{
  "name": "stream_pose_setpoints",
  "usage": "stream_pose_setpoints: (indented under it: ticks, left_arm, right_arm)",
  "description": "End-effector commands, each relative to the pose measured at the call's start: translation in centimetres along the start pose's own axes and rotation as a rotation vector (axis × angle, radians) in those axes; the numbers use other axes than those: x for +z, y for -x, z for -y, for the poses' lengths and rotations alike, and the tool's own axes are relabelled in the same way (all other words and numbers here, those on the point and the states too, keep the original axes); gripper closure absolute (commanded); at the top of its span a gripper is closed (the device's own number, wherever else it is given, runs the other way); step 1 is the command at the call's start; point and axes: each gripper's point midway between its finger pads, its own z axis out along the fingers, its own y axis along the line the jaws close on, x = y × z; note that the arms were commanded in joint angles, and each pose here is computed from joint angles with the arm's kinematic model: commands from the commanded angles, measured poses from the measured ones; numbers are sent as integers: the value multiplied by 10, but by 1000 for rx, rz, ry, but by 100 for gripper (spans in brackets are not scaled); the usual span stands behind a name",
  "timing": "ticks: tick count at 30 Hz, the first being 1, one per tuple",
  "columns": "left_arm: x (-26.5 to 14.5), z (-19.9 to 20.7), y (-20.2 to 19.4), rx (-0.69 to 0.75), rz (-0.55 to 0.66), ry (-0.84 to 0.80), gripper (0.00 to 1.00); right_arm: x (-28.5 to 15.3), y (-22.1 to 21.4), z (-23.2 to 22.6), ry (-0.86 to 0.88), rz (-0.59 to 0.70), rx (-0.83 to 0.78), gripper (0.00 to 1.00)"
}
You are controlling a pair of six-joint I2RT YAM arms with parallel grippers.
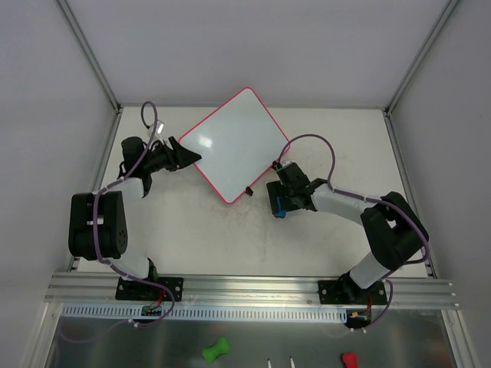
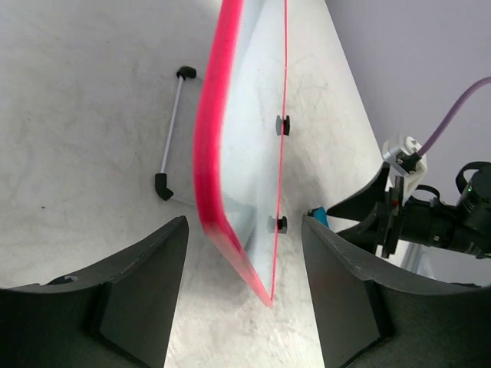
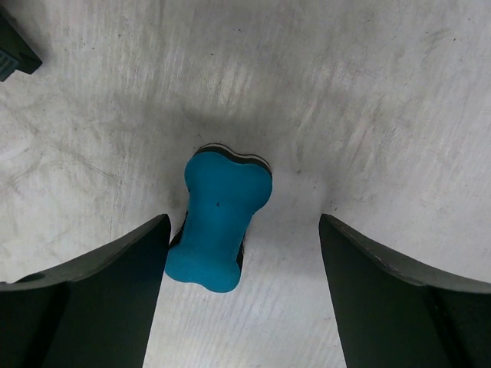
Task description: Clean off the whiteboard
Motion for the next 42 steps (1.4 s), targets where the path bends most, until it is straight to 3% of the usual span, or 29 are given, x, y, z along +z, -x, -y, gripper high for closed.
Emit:
stream_pose_setpoints:
  ticks: [1,10,21,29,32,36,42]
  left_arm:
    - [-12,-4,10,98,58,89,39]
    - [-34,13,0,141,106,108,36]
    - [-74,-4,-19,105,213,339,31]
    - [-98,21,-22,149,312,330,25]
    - [-103,30,-26,161,322,320,24]
    - [-108,34,-28,166,335,339,9]
    - [-110,37,-37,169,347,335,1]
  right_arm:
    - [-13,18,-7,50,79,23,18]
    - [-22,21,-10,72,106,21,17]
    - [-41,26,-11,103,192,30,16]
    - [-74,47,-17,89,332,-13,12]
    - [-85,54,-10,49,372,-12,5]
    - [-107,66,-3,27,452,-14,1]
    - [-125,78,-2,35,541,-50,1]
